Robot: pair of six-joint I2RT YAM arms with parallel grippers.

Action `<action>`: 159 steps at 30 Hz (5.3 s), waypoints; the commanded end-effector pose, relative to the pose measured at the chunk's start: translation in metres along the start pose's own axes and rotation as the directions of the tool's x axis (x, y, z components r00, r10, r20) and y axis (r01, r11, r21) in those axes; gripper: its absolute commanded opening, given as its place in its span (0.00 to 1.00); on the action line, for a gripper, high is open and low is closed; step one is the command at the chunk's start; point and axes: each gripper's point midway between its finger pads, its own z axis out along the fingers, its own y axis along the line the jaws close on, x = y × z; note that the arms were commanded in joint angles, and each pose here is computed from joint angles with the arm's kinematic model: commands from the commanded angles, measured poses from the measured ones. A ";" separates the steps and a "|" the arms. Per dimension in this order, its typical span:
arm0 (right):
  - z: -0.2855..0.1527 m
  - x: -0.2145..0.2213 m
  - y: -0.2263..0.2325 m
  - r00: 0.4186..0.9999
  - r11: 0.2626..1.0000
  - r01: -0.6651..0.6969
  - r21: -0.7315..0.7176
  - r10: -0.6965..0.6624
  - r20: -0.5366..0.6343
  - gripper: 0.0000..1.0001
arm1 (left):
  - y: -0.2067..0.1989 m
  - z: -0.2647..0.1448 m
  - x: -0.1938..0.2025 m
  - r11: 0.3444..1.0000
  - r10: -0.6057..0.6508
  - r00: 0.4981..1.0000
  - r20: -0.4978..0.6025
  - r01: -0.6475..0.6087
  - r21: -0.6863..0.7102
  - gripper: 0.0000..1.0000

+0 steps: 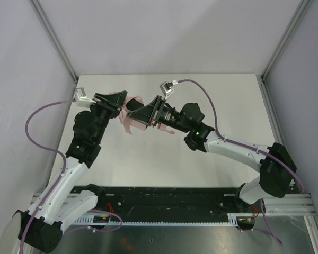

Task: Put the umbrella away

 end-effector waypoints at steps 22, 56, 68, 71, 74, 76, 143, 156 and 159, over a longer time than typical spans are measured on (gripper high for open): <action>-0.113 0.058 -0.045 0.910 0.834 0.412 0.366 -0.360 -0.205 0.37 | -0.070 -0.014 -0.087 0.950 -0.289 0.930 0.229 0.248 0.189 0.00; -0.025 0.009 -0.061 0.520 0.543 -0.835 -0.088 0.831 0.199 0.70 | -0.082 -0.007 -0.058 0.760 -0.586 0.808 -0.064 0.575 0.304 0.00; 0.000 0.018 -0.069 0.481 0.499 -0.862 -0.089 0.860 0.169 0.56 | -0.082 -0.008 -0.051 0.725 -0.618 0.778 -0.115 0.620 0.301 0.00; 0.002 0.018 -0.072 0.480 0.498 -0.863 -0.089 0.861 0.169 0.53 | -0.082 -0.009 -0.051 0.721 -0.620 0.775 -0.120 0.623 0.302 0.00; 0.003 0.016 -0.074 0.483 0.503 -0.859 -0.095 0.858 0.175 0.48 | -0.083 -0.009 -0.049 0.719 -0.619 0.774 -0.133 0.627 0.300 0.00; 0.005 0.016 -0.074 0.487 0.507 -0.857 -0.098 0.856 0.172 0.46 | -0.082 -0.009 -0.047 0.718 -0.620 0.772 -0.138 0.630 0.296 0.00; -0.058 0.080 -0.036 0.979 0.941 -0.085 -0.327 0.018 -0.202 0.00 | 0.202 -0.078 0.123 0.674 -0.156 0.920 -0.358 -0.166 -0.720 0.00; -0.039 0.153 -0.125 0.875 0.964 0.241 -0.109 -0.265 -0.406 0.00 | 0.231 -0.082 0.149 0.580 -0.128 0.894 -0.430 -0.284 -0.763 0.00; -0.036 0.164 -0.144 0.829 0.936 0.345 -0.066 -0.336 -0.447 0.00 | 0.237 -0.082 0.153 0.560 -0.116 0.892 -0.437 -0.305 -0.770 0.00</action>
